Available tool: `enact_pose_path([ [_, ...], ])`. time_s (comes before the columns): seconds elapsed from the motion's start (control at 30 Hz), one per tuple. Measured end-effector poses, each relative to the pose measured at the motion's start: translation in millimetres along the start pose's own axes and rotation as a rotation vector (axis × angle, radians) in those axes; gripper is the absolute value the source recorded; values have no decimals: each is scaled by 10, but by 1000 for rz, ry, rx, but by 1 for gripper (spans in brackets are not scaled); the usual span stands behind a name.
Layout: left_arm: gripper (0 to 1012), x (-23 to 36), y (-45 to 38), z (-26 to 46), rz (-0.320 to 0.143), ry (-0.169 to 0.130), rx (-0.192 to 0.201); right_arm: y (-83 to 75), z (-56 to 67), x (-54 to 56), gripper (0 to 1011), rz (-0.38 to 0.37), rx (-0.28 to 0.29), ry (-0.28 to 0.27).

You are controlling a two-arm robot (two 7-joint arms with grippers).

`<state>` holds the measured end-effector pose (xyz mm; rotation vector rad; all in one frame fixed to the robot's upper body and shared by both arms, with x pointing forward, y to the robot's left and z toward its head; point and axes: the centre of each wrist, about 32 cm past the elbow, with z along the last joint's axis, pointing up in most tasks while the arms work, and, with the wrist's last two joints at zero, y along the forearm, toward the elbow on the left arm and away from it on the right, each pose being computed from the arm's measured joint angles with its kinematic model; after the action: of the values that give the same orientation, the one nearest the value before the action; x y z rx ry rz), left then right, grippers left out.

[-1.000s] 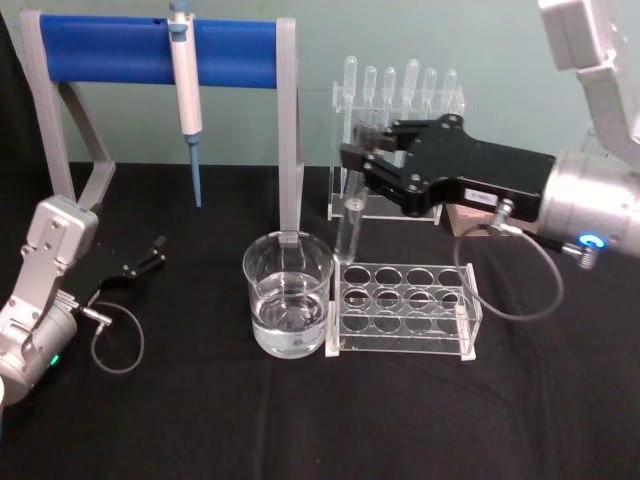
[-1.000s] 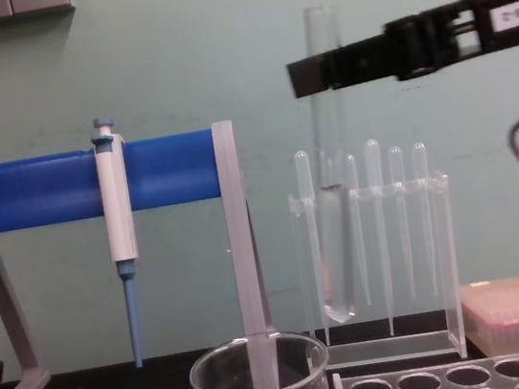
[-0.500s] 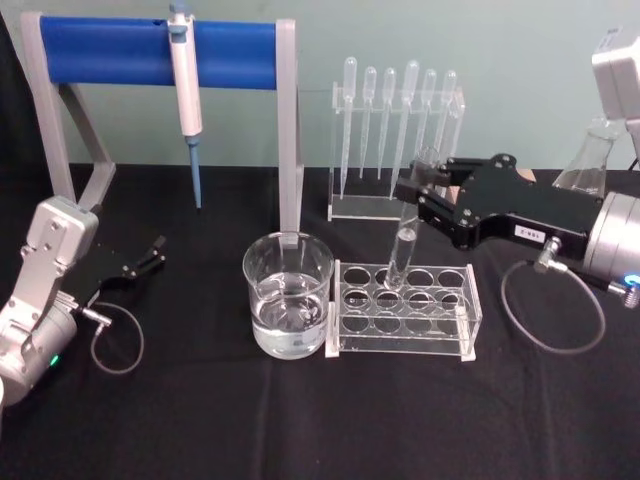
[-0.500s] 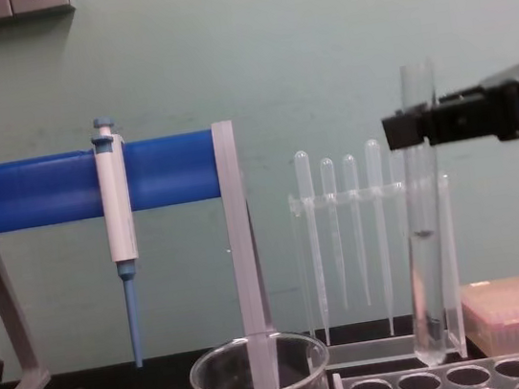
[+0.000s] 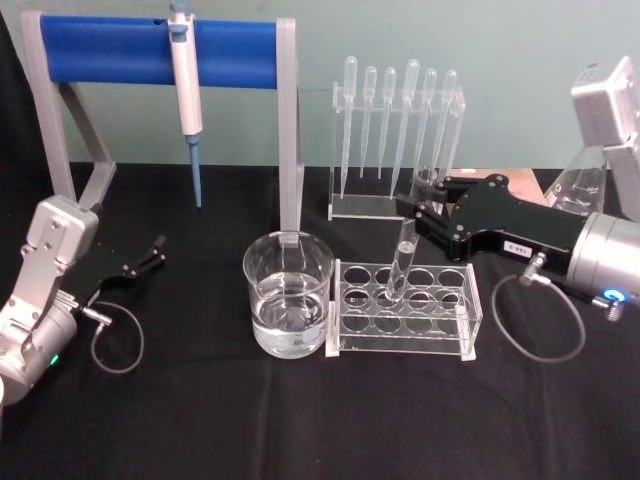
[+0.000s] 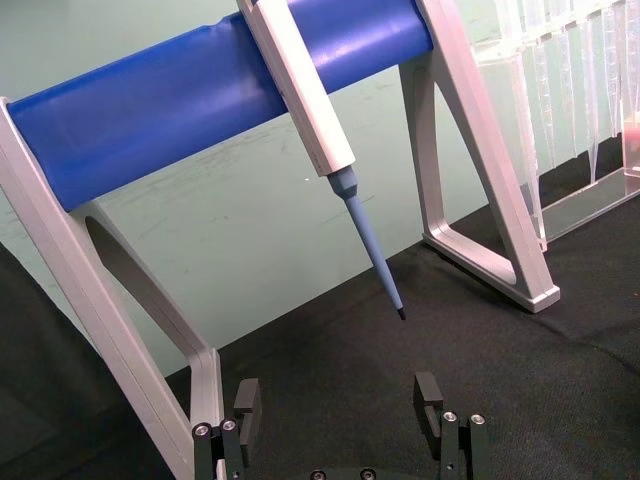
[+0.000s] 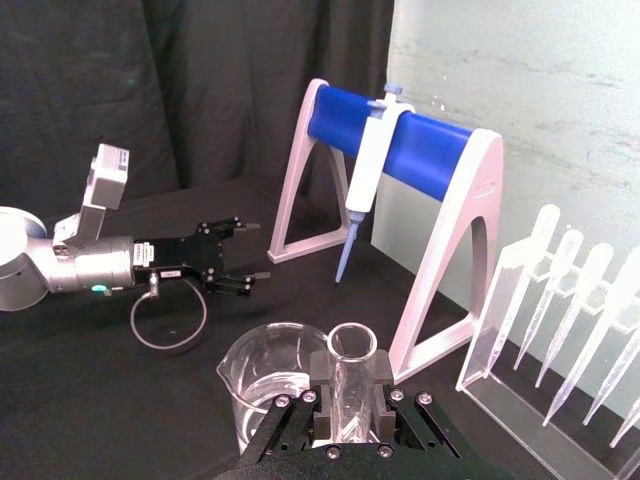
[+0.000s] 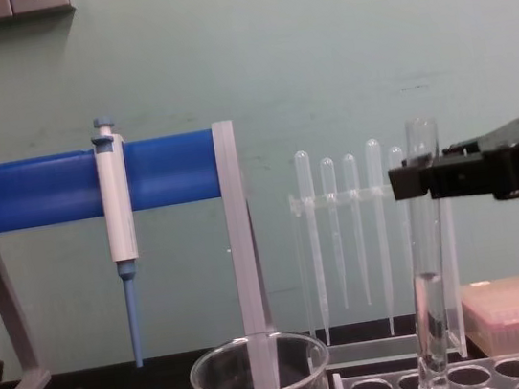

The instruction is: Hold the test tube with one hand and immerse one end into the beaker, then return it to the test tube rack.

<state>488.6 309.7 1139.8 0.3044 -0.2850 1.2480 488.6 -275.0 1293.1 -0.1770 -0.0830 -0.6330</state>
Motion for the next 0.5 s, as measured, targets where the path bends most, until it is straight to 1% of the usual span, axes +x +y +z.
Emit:
enact_pose_path([
  [0.23, 1000, 0, 0, 0, 0, 0, 0, 77, -90, -12, 227, 0, -9, 8],
  [0.5, 1000, 0, 0, 0, 0, 0, 0, 107, -179, -13, 227, -6, -23, 12],
])
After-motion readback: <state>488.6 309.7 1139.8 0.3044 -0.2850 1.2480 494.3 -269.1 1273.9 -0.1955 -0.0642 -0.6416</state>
